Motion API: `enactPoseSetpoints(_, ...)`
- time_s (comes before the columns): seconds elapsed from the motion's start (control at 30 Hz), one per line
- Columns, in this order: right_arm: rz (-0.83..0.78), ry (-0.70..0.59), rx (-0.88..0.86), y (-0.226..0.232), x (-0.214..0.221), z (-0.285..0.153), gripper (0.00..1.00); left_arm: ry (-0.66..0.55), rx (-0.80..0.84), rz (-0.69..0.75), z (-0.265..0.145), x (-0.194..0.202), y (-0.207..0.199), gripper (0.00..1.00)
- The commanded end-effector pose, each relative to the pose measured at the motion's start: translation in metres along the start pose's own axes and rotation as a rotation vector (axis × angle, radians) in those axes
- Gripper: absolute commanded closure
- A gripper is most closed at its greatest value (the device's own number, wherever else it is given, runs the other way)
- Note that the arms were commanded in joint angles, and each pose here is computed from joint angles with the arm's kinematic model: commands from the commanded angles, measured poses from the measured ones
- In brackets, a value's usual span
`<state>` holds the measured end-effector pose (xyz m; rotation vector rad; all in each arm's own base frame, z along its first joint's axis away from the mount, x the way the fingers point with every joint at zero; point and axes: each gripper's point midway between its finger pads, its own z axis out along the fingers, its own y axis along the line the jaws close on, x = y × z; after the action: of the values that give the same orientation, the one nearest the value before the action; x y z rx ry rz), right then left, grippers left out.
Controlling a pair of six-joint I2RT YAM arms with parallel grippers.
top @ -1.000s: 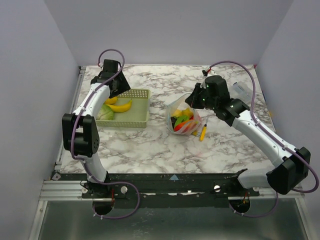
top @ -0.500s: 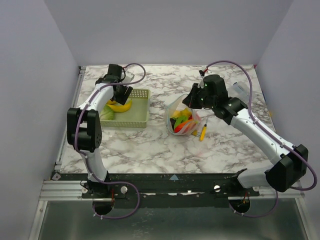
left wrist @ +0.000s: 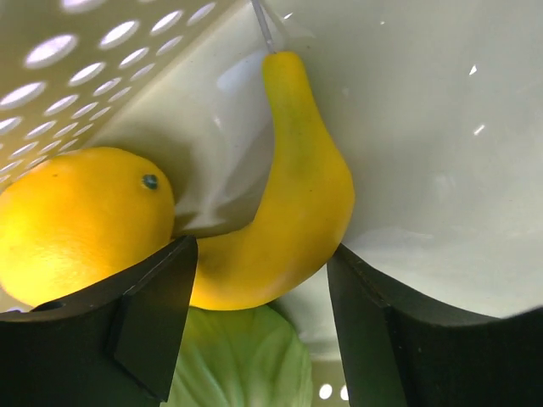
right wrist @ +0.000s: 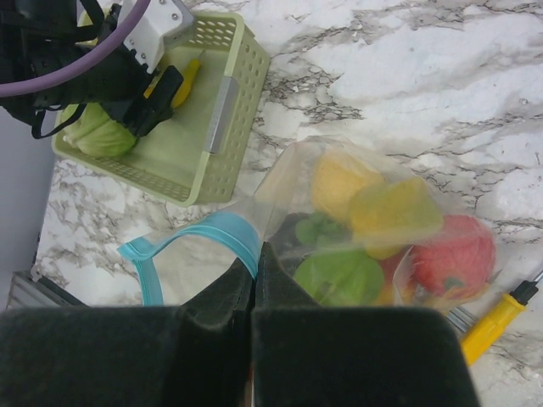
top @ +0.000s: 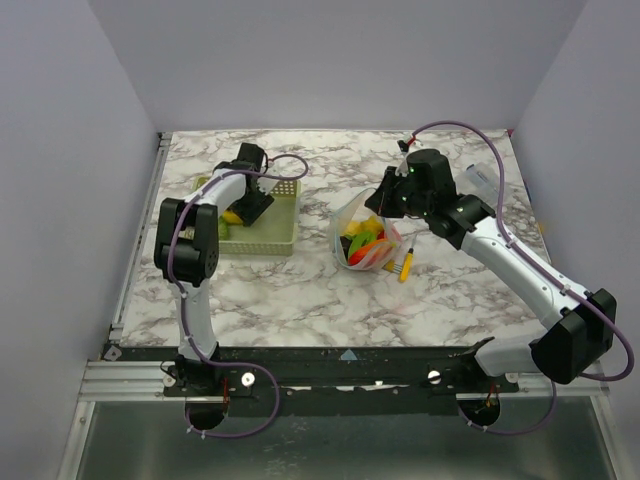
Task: Place the food in the zip-top bag and seal the zipper
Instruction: Pick up the fake fruit from the bin.
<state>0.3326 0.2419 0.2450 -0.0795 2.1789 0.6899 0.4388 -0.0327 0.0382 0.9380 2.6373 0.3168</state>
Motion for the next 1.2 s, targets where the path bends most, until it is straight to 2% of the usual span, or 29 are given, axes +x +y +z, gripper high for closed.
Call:
enactPoseSetpoints(0.0,-0.009,-0.014,-0.022,0.005,-0.008,-0.001,1.00,0.029,-0.107,0.028,0.001,-0.005,0.022,0.39)
enactPoseSetpoints(0.13,-0.004,-0.019,-0.026,0.006,-0.009,0.000,1.00,0.059,-0.103,0.054,0.004,-0.002,0.015,0.53)
enactPoseSetpoints(0.3,0.002,-0.014,-0.031,0.006,-0.007,0.003,1.00,0.011,-0.137,0.080,-0.022,-0.020,0.008,0.68)
enactPoseSetpoints(0.5,0.002,-0.017,-0.018,0.004,-0.007,0.005,1.00,-0.056,-0.224,0.048,-0.065,-0.033,0.014,0.74)
enactPoseSetpoints(0.7,0.023,-0.021,-0.019,0.005,-0.008,0.007,1.00,-0.222,-0.282,-0.130,-0.139,-0.050,0.032,0.80)
enactPoseSetpoints(0.77,0.041,-0.021,-0.034,0.008,-0.009,0.008,1.00,-0.313,-0.228,-0.195,-0.170,-0.059,0.026,0.80)
enactPoseSetpoints(0.9,0.059,-0.018,-0.058,0.014,-0.011,0.010,1.00,-0.542,0.015,-0.272,-0.235,-0.075,-0.013,0.82)
enactPoseSetpoints(1.0,0.075,-0.031,-0.060,0.015,-0.013,0.009,1.00,-0.702,0.208,-0.348,-0.282,-0.079,-0.045,0.88)
enactPoseSetpoints(1.07,0.089,-0.032,-0.060,0.016,-0.013,0.011,1.00,-0.798,0.408,-0.415,-0.312,-0.084,-0.075,1.00)
enactPoseSetpoints(1.17,0.117,-0.031,-0.050,0.015,-0.014,0.015,1.00,-0.907,0.695,-0.536,-0.357,-0.090,-0.107,1.00)
